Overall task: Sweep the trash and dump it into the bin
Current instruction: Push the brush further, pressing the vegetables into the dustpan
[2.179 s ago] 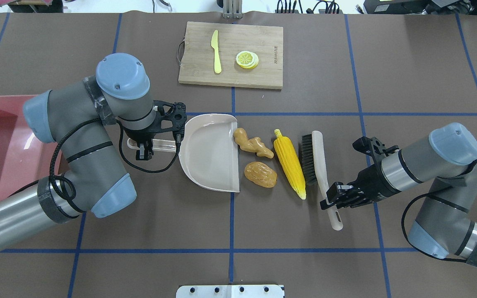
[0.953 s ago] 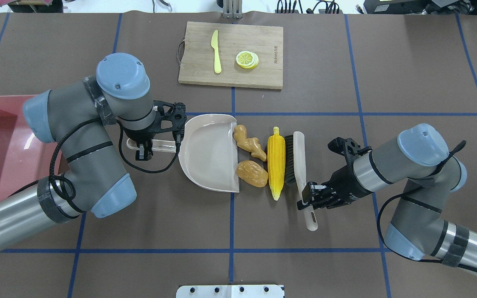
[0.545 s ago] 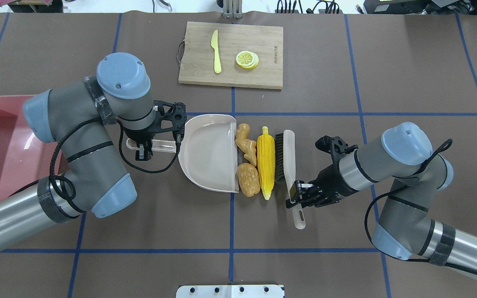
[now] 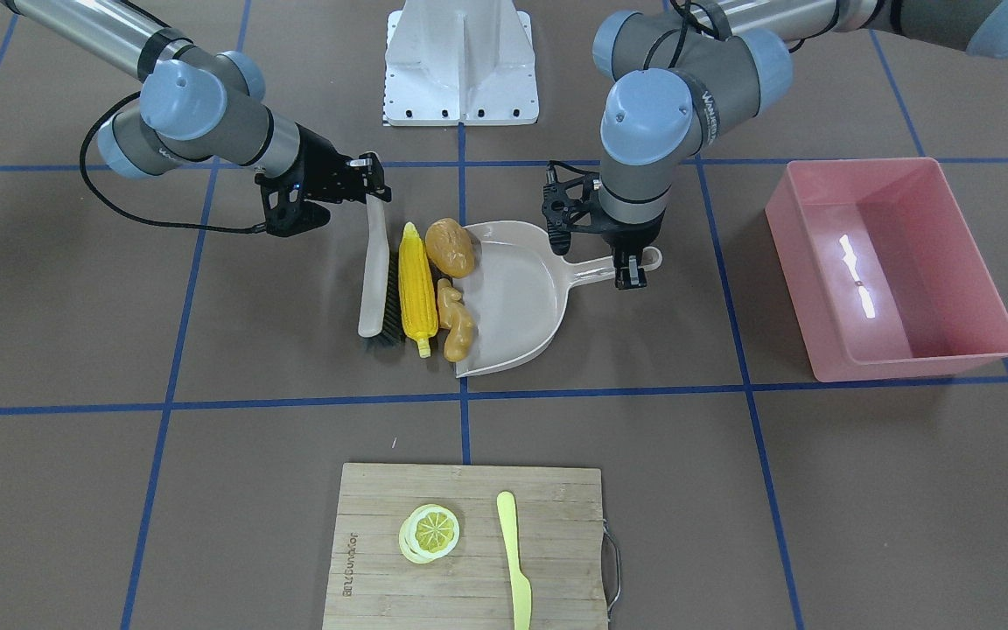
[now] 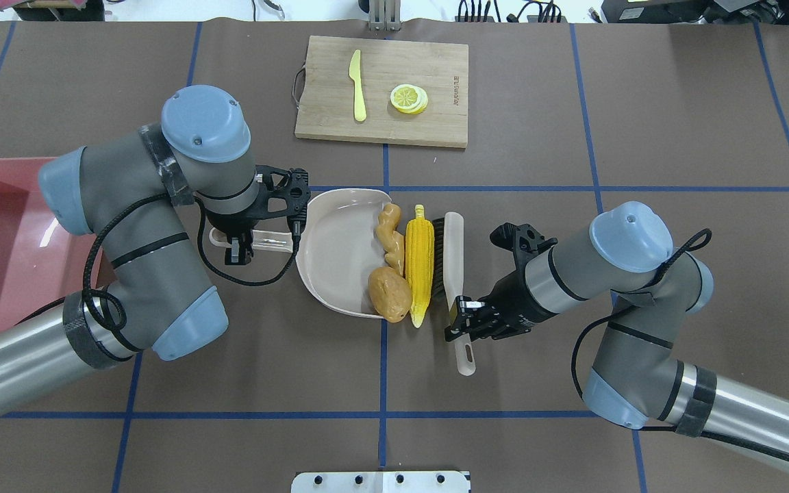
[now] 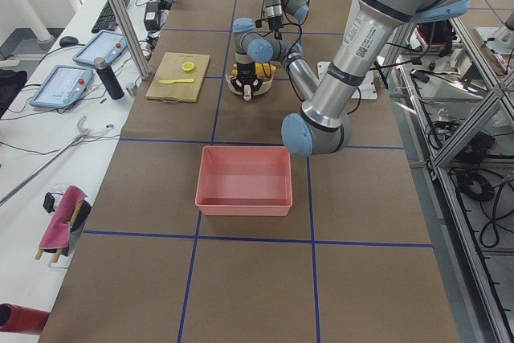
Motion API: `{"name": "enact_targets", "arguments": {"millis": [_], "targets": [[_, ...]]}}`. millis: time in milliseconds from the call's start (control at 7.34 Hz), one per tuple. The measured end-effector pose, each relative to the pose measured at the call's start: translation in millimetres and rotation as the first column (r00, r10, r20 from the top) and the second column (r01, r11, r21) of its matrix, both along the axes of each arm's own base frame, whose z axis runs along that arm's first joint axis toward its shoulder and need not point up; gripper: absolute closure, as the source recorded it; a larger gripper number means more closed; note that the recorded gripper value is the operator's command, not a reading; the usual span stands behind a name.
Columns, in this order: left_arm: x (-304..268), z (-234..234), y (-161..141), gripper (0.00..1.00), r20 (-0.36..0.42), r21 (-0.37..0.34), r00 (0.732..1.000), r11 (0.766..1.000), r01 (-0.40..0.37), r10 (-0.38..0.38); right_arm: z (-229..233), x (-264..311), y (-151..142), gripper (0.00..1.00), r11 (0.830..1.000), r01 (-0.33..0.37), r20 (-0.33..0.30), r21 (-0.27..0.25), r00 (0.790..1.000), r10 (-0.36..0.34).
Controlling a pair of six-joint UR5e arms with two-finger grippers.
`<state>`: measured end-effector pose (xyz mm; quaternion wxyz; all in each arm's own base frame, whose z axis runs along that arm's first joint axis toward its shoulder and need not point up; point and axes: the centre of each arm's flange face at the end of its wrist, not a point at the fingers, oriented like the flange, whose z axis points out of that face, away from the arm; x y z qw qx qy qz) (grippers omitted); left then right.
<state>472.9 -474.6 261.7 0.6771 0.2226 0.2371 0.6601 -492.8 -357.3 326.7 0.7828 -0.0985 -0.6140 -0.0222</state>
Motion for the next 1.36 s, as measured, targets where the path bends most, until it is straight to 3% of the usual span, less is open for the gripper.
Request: {"name": "enact_targets", "arguments": {"millis": [1362], "targets": [[1,4,0,1.0,-0.026,0.012,1.0,1.0,0.002,-0.002,-53,-51,1,1.0,1.0,-0.029,-0.044,0.006,0.999,0.029]]}}
